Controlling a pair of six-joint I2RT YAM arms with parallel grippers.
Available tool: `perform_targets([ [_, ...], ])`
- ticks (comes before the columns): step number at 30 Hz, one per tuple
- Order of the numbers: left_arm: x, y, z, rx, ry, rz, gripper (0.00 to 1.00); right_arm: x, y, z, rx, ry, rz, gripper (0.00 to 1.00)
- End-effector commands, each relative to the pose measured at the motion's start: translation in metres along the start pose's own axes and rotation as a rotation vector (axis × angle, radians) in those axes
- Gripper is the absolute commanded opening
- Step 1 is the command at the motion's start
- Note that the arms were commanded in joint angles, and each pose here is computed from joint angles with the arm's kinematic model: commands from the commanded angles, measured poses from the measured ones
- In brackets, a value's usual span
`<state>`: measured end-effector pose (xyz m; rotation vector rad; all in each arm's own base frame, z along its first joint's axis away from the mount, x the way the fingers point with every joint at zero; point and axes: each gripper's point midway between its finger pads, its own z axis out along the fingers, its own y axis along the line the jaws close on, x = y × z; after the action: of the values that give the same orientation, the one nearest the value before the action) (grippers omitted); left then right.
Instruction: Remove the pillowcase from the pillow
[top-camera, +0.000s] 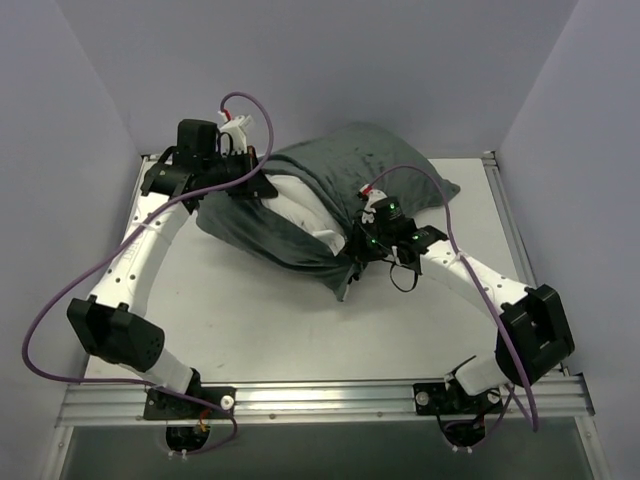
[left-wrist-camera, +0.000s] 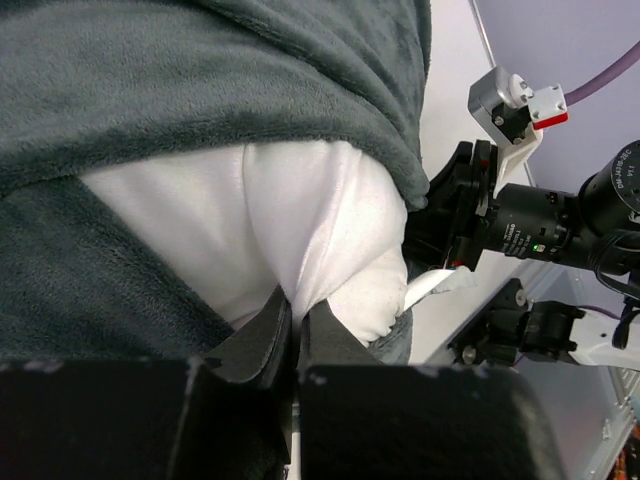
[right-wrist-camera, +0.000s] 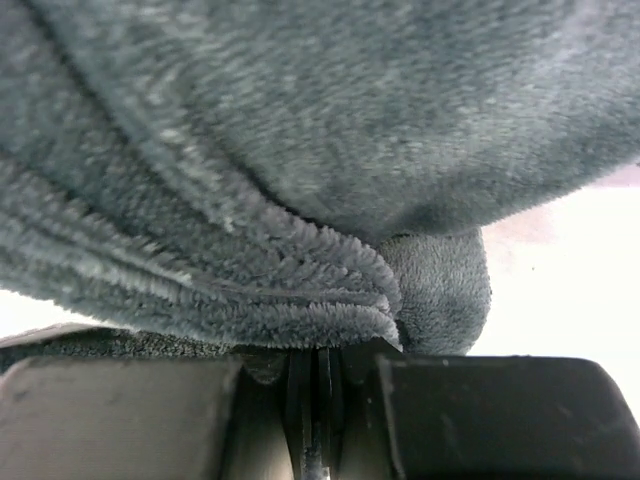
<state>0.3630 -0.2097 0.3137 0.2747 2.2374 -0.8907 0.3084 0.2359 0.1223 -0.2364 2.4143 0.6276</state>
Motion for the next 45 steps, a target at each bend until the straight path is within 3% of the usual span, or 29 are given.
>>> perform_targets([
  [1,-0.065,-0.046,-0.051,0.144,-0.282,0.090,0.02,-0.008,-0.008,-0.019,0.016,-0.006,-0.026,0.03],
  [6,-0.063,-0.049,-0.050,0.095,-0.283,0.174,0.02,-0.048,0.030,-0.053,-0.125,-0.164,-0.040,0.35],
  [9,-0.058,-0.048,-0.048,0.071,-0.271,0.212,0.02,-0.075,0.056,-0.087,-0.207,-0.270,-0.072,0.48],
  [18,-0.052,-0.059,-0.040,0.089,-0.253,0.245,0.02,-0.145,0.108,-0.153,-0.138,-0.460,-0.181,0.57],
  [25,-0.051,-0.062,-0.041,0.093,-0.251,0.242,0.02,-0.136,0.135,-0.082,-0.135,-0.332,-0.184,0.61],
  [28,-0.051,-0.061,-0.041,0.090,-0.253,0.242,0.02,-0.115,0.146,-0.057,-0.161,-0.266,-0.186,0.67],
  [30,-0.050,-0.061,-0.038,0.097,-0.246,0.235,0.02,-0.104,0.153,-0.046,-0.173,-0.242,-0.193,0.78],
  [37,-0.049,-0.065,-0.033,0.122,-0.236,0.219,0.02,-0.066,0.159,-0.008,-0.163,-0.132,-0.191,0.82],
  [38,-0.049,-0.066,-0.033,0.127,-0.237,0.213,0.02,-0.062,0.157,-0.003,-0.153,-0.118,-0.187,0.91],
  [42,-0.050,-0.072,-0.035,0.152,-0.238,0.199,0.02,-0.056,0.150,0.017,-0.078,-0.100,-0.188,0.91],
  [45,-0.052,-0.079,-0.039,0.176,-0.243,0.191,0.02,-0.056,0.124,0.035,0.036,-0.101,-0.186,0.84],
])
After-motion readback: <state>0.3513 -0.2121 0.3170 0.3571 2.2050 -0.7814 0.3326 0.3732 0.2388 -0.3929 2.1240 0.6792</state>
